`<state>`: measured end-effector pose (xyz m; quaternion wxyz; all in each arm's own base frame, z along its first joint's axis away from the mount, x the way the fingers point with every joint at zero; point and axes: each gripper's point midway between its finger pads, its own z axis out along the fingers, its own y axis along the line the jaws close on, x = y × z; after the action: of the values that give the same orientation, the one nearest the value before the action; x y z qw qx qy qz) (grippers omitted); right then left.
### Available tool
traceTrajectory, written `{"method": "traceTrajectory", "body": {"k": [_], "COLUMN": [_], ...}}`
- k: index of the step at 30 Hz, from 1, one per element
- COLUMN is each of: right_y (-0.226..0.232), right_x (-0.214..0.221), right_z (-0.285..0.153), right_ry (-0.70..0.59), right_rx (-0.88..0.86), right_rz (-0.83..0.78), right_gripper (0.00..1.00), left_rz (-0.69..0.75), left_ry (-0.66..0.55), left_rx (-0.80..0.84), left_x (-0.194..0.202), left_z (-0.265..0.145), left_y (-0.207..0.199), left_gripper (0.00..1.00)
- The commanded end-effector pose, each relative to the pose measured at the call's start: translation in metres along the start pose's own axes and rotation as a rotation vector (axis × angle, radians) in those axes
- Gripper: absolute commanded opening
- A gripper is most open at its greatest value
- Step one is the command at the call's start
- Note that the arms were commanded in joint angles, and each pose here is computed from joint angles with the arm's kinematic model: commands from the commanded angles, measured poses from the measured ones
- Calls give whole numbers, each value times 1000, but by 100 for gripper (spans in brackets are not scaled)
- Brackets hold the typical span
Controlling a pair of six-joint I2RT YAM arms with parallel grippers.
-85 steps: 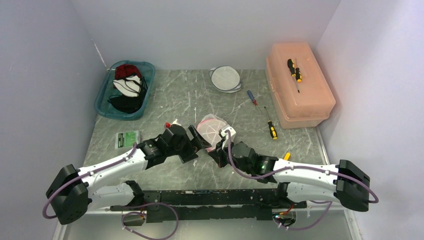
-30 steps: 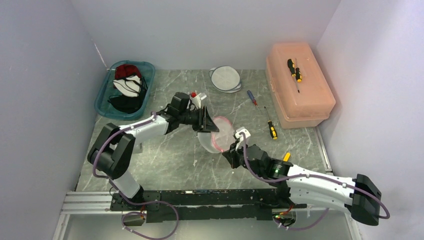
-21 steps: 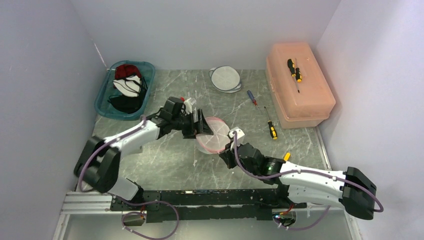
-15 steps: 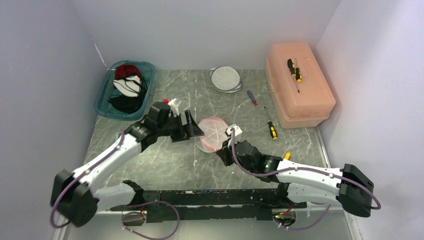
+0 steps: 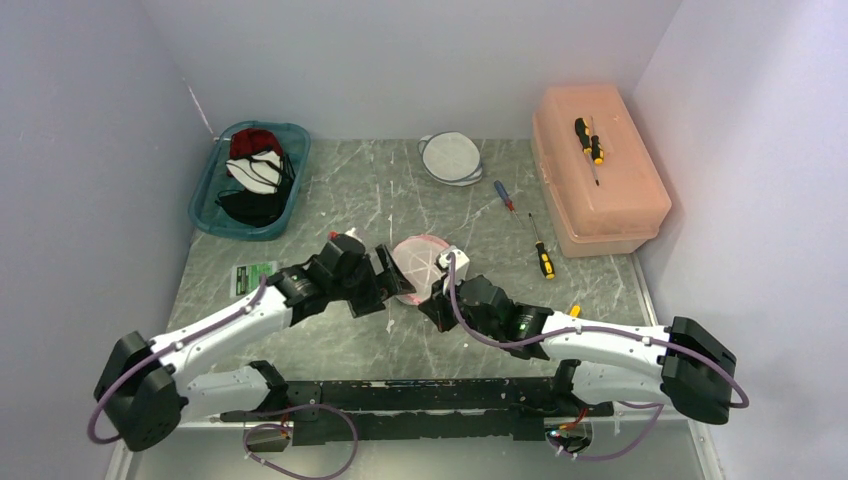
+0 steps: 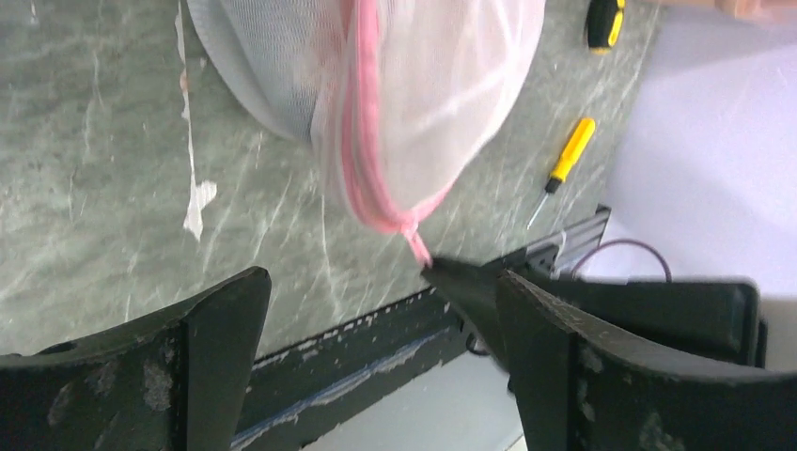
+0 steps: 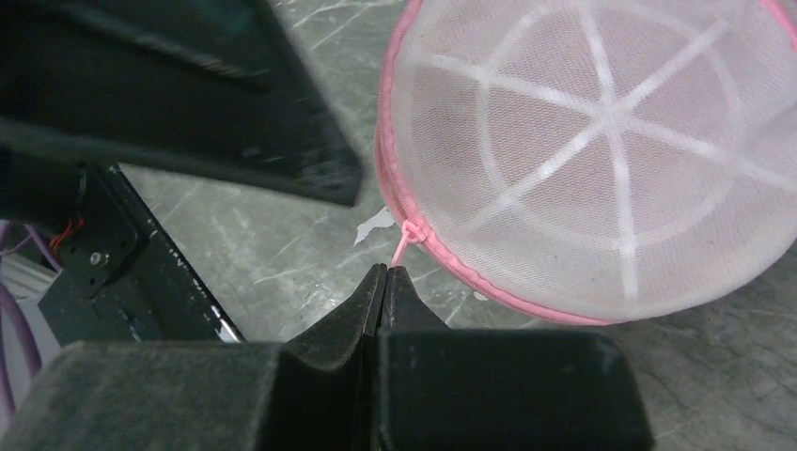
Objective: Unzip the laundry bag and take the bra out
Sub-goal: Unzip the laundry bag at the center of the board.
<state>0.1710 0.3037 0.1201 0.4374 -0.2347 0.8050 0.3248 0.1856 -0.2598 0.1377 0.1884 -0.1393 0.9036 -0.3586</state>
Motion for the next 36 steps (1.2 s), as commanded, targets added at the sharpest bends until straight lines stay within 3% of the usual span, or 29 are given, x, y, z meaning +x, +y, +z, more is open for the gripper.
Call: {"method": "traceTrajectory", "body": {"k": [1,8,14,18,31,36], "right_y": [25,25,20,11,-64,-53], "right_x": [-31,-28,-25,-20,12,-17], "right_z": [-3,-7,-10,-14,-29,-42], "right_ry": [-79,-82,-83,-76,-33,-131], "right_rx": [-100,-112,-93,-54,258,177], "right_rz": [-21,-24,-25,-17,89,55], "right_gripper": [0,0,0,0,0,0], "left_rz": [-36,-71,-73,-66,-2,84], "left_ry": [-78,-64,-77,-97,-68,-5], "left_rx": [41,27,21,15,122,236], "left_x": [-24,-25,-28,-35,-48,-50], "left_z": [13,37,43,41,31,27], "left_y": [-29,-28,-26,-24,-33,-51], "left_gripper": [93,67,24,3,3,3]}}
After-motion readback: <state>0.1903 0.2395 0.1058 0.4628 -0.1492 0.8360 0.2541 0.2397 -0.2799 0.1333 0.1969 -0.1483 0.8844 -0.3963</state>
